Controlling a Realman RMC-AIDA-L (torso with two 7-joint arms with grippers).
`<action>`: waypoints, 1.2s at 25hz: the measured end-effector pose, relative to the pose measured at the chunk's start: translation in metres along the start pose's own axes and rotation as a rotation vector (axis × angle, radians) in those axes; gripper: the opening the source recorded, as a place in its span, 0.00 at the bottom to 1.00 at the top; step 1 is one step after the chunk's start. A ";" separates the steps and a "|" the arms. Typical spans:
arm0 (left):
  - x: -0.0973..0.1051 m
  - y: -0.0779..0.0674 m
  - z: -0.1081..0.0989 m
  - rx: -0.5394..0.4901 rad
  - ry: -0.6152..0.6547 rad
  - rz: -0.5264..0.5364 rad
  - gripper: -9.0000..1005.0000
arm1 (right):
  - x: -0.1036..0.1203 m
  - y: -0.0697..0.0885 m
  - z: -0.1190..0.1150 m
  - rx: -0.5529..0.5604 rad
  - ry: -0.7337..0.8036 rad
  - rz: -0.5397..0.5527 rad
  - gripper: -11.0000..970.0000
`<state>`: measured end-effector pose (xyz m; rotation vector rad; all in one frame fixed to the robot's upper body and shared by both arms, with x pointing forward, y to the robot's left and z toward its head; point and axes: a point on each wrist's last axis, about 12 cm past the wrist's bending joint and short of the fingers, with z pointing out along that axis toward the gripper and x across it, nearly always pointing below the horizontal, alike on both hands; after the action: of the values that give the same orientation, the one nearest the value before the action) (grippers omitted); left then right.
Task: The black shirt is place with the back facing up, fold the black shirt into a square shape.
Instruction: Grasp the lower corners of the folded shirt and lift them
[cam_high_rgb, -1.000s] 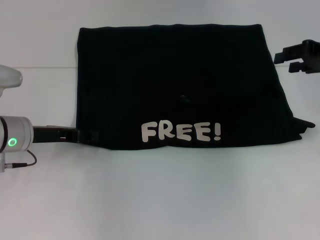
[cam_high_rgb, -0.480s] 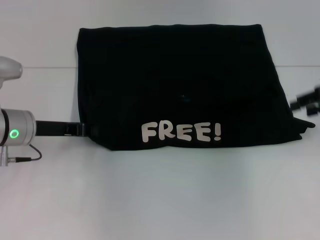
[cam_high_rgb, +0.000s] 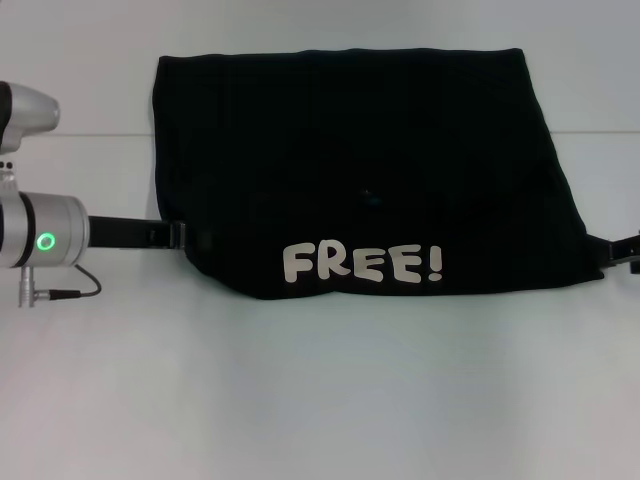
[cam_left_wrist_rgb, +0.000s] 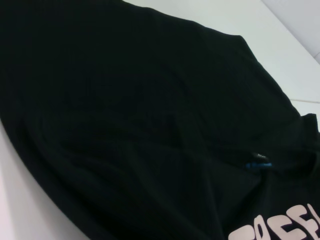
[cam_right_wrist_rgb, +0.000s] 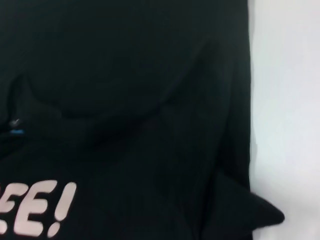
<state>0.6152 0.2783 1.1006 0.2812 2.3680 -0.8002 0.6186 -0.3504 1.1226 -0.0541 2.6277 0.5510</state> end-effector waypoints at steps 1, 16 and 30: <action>-0.002 -0.001 0.001 0.003 0.000 0.004 0.02 | 0.001 0.001 0.003 0.002 -0.010 -0.004 0.72; -0.005 -0.001 0.001 -0.007 -0.014 0.004 0.02 | -0.008 0.009 -0.006 0.004 -0.036 -0.110 0.74; -0.005 0.003 0.000 -0.025 -0.021 0.001 0.02 | -0.010 0.013 0.011 0.089 -0.057 -0.180 0.78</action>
<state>0.6199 0.2804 1.1022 0.2619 2.3563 -0.7688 0.6308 -0.3344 1.1232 -0.2411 2.5557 0.3676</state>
